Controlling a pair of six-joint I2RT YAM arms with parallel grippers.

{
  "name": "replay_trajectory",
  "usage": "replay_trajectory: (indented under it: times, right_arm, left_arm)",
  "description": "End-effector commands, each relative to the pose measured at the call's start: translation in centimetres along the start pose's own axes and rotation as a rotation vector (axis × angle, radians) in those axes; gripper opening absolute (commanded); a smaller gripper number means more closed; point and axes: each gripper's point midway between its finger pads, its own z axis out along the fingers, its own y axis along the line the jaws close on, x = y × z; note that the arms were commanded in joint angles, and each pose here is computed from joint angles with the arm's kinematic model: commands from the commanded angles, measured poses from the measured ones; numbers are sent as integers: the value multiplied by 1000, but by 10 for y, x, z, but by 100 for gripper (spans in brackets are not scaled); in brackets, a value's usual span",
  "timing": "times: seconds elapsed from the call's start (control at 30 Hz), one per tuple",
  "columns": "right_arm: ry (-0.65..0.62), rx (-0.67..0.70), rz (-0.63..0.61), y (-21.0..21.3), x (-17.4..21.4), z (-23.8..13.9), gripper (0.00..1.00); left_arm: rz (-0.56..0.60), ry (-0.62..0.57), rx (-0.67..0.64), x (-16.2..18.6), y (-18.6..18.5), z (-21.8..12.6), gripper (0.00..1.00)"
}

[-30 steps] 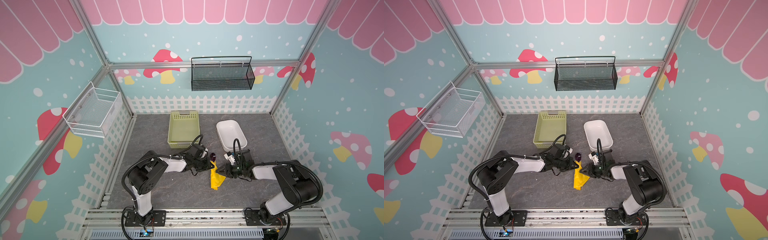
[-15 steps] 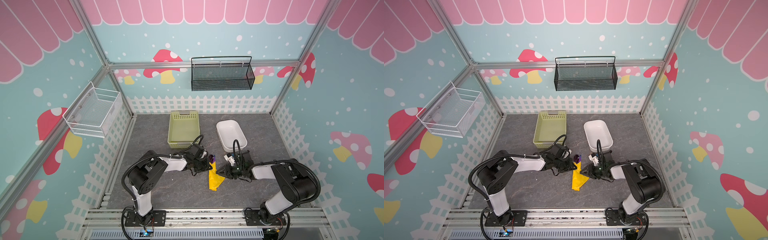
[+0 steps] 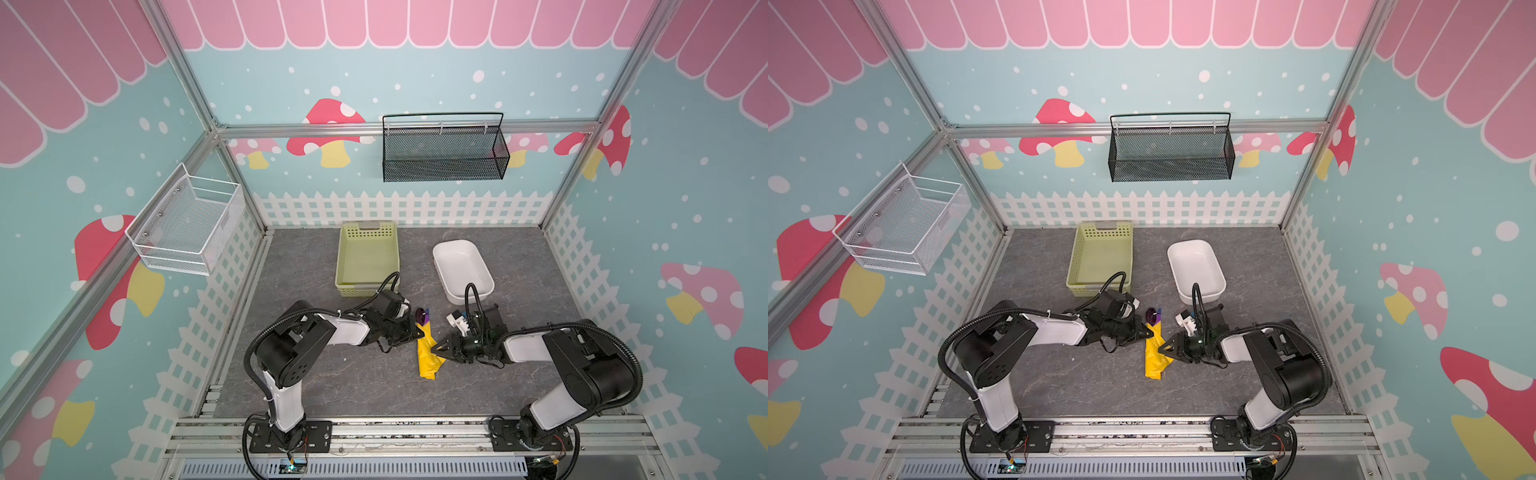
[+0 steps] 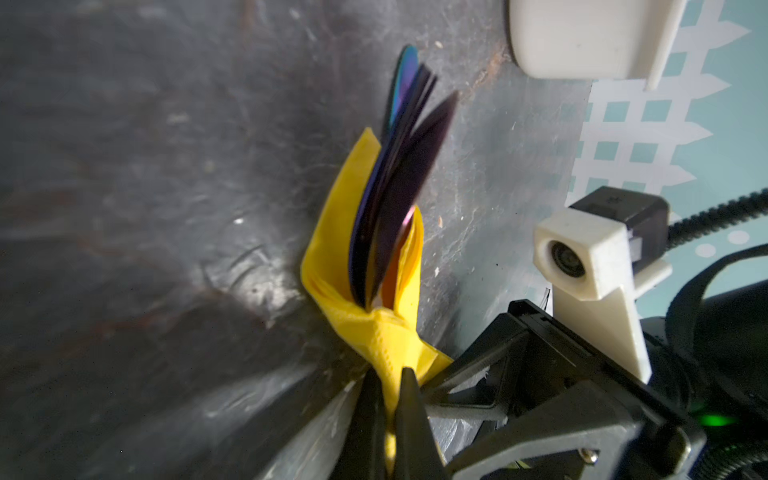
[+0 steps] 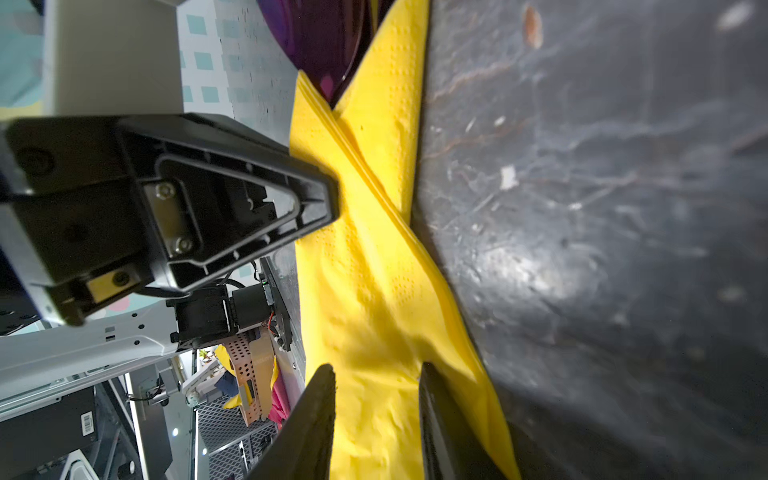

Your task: Place the utensils on the paper napkin and roll it up

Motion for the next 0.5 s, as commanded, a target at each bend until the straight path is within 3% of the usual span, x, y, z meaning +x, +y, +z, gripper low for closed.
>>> replay_trajectory:
  times: [0.0, 0.47]
  right_arm:
    - [28, 7, 28, -5, 12, 1, 38]
    - [74, -81, 50, 6, 20, 12, 45]
  left_arm:
    - [-25, -28, 93, -11, -17, -2, 0]
    - [-78, -41, 186, -15, -27, -4, 0]
